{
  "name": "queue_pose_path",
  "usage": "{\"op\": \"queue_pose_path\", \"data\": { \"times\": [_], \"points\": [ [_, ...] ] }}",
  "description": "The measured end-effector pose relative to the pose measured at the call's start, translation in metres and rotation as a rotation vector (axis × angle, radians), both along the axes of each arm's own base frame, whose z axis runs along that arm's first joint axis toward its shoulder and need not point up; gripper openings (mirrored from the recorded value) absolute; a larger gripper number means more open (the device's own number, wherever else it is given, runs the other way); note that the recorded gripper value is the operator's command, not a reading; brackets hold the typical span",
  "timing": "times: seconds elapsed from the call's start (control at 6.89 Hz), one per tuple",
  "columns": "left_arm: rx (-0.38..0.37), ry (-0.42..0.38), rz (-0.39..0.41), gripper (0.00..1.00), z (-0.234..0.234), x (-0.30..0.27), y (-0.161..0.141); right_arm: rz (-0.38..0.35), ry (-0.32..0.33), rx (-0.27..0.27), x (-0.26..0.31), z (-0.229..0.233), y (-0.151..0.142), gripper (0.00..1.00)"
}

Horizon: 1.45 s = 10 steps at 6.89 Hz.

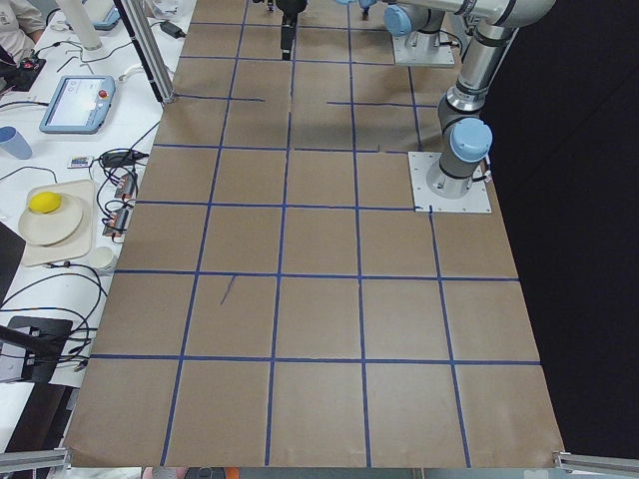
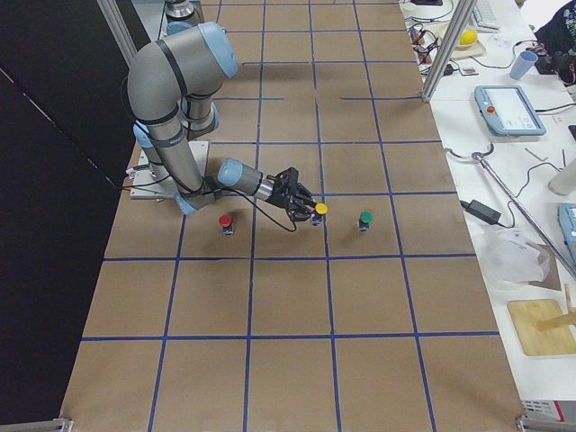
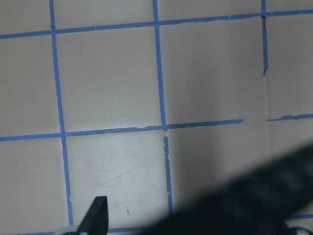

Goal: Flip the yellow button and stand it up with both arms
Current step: 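Move the right gripper holding the button upright near the green button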

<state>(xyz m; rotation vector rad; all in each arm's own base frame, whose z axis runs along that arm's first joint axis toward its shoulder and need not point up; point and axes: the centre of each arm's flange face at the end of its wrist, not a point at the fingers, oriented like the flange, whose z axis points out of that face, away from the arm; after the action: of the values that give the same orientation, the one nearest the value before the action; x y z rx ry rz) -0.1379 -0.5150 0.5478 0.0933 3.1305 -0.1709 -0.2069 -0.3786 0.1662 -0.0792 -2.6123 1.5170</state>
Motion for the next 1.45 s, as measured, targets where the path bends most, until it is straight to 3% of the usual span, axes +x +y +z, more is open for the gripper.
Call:
{"op": "queue_pose_path", "data": {
  "times": [1.45],
  "points": [
    [-0.002,0.001,0.003,1.00,0.001,0.000,0.000,-0.004,-0.027,0.013,0.000,-0.014,0.003,0.07]
  ]
}}
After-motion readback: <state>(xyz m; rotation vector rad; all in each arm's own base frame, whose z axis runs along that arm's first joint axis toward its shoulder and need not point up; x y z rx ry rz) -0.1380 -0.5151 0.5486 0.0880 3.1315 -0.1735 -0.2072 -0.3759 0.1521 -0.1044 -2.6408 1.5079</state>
